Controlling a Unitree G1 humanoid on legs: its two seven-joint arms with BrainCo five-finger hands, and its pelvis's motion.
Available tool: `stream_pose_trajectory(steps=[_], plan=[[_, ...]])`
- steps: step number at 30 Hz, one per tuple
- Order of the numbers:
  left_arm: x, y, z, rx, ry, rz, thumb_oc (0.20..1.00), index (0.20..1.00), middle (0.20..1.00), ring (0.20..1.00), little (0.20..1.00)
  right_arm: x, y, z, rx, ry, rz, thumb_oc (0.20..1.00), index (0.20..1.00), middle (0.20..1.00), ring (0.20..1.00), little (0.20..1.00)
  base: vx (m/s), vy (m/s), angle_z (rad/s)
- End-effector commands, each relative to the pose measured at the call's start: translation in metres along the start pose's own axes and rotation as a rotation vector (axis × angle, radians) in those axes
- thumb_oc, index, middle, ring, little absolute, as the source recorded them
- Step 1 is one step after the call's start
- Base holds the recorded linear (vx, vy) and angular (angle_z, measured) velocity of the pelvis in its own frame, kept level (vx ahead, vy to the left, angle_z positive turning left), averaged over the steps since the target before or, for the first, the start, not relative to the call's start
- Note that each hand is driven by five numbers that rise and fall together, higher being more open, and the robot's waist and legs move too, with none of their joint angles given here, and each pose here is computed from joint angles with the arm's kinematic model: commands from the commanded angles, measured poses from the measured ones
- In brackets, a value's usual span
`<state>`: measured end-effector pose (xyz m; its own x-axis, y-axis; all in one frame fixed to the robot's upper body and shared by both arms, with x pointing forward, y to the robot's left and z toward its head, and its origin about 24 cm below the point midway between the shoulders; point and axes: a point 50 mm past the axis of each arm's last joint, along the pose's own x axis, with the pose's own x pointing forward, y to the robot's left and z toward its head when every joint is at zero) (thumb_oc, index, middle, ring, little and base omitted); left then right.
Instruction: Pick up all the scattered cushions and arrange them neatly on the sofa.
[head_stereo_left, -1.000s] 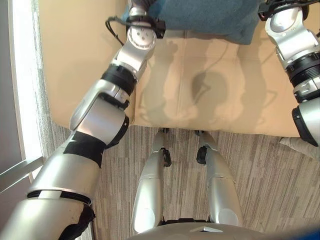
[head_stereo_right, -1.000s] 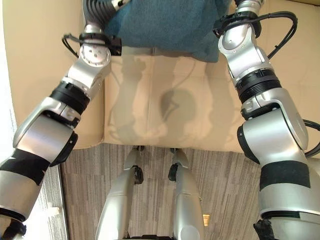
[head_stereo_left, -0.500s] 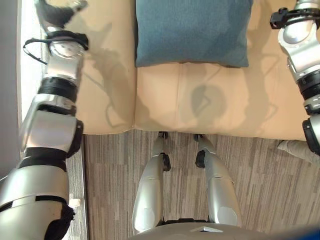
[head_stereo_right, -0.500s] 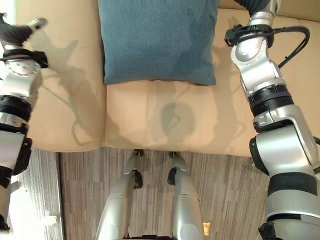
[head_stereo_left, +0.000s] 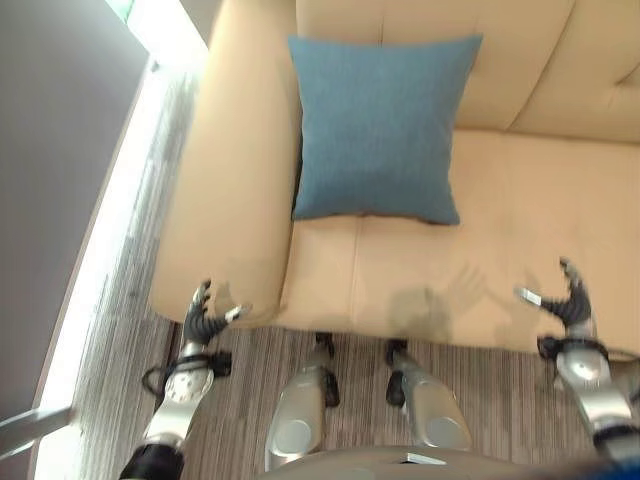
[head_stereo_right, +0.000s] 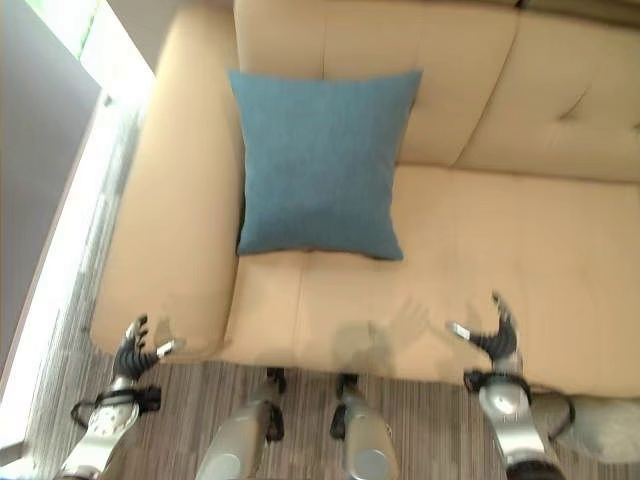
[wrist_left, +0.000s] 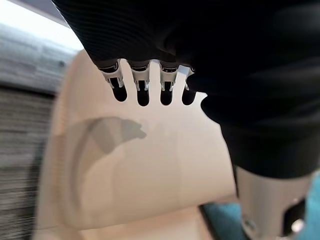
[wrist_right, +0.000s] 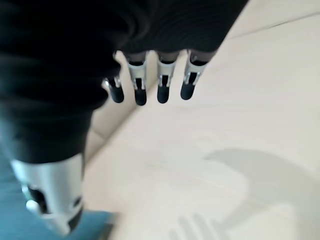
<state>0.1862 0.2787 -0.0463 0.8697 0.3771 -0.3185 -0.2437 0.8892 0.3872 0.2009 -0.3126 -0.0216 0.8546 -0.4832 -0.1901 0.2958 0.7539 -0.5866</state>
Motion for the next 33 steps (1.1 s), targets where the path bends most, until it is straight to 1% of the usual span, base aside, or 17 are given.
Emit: stream_pose_trajectory(steps=[1, 5, 6, 8, 11, 13, 19, 23, 28, 30, 33], plan=[[0.011, -0.007, -0.006, -0.004, 0.033, -0.047, 1.000, 1.000, 1.000, 1.000, 1.000, 0.007, 0.024, 0.005, -0.036, -0.018, 0.101, 1.000, 1.000, 1.000, 1.000, 1.000, -0.01, -0.053, -0.07], [-0.008, -0.023, -0.048, 0.045, 0.211, -0.110, 1.000, 1.000, 1.000, 1.000, 1.000, -0.012, 0.045, -0.027, -0.113, 0.096, 0.209, 1.000, 1.000, 1.000, 1.000, 1.000, -0.02, -0.047, -0.17], [-0.017, -0.030, -0.066, 0.100, 0.293, -0.153, 1.000, 1.000, 1.000, 1.000, 1.000, -0.021, 0.051, -0.043, -0.147, 0.158, 0.256, 1.000, 1.000, 1.000, 1.000, 1.000, 0.00, -0.067, -0.20], [-0.029, -0.034, -0.088, 0.181, 0.399, -0.202, 1.000, 1.000, 1.000, 1.000, 1.000, -0.031, 0.057, -0.059, -0.180, 0.230, 0.304, 1.000, 1.000, 1.000, 1.000, 1.000, -0.01, -0.079, -0.27], [-0.047, -0.036, -0.110, 0.253, 0.512, -0.240, 1.000, 1.000, 1.000, 1.000, 1.000, -0.054, 0.059, -0.092, -0.210, 0.387, 0.346, 1.000, 1.000, 1.000, 1.000, 1.000, -0.01, -0.080, -0.14], [-0.048, -0.044, -0.111, 0.246, 0.526, -0.263, 1.000, 1.000, 1.000, 1.000, 1.000, -0.063, 0.058, -0.107, -0.280, 0.471, 0.377, 1.000, 1.000, 1.000, 1.000, 1.000, -0.23, -0.003, -0.12], [-0.052, -0.057, -0.112, 0.210, 0.541, -0.300, 1.000, 1.000, 1.000, 1.000, 1.000, -0.065, 0.055, -0.114, -0.281, 0.533, 0.381, 1.000, 1.000, 1.000, 1.000, 1.000, -0.14, 0.101, -0.31], [-0.040, -0.068, -0.100, 0.256, 0.494, -0.338, 1.000, 1.000, 1.000, 1.000, 1.000, -0.062, 0.065, -0.111, -0.294, 0.550, 0.389, 1.000, 1.000, 1.000, 1.000, 1.000, -0.26, 0.238, -0.34], [-0.030, -0.065, -0.092, 0.328, 0.450, -0.355, 1.000, 1.000, 1.000, 1.000, 1.000, -0.060, 0.078, -0.103, -0.292, 0.531, 0.415, 1.000, 1.000, 1.000, 1.000, 1.000, -0.25, 0.143, -0.55], [-0.023, -0.063, -0.087, 0.357, 0.430, -0.356, 1.000, 1.000, 1.000, 1.000, 1.000, -0.065, 0.081, -0.106, -0.281, 0.553, 0.428, 1.000, 1.000, 1.000, 1.000, 1.000, -0.31, 0.096, -0.26], [-0.025, -0.058, -0.091, 0.349, 0.456, -0.342, 1.000, 1.000, 1.000, 1.000, 1.000, -0.077, 0.080, -0.116, -0.277, 0.600, 0.439, 1.000, 1.000, 1.000, 1.000, 1.000, -0.30, 0.061, -0.04]])
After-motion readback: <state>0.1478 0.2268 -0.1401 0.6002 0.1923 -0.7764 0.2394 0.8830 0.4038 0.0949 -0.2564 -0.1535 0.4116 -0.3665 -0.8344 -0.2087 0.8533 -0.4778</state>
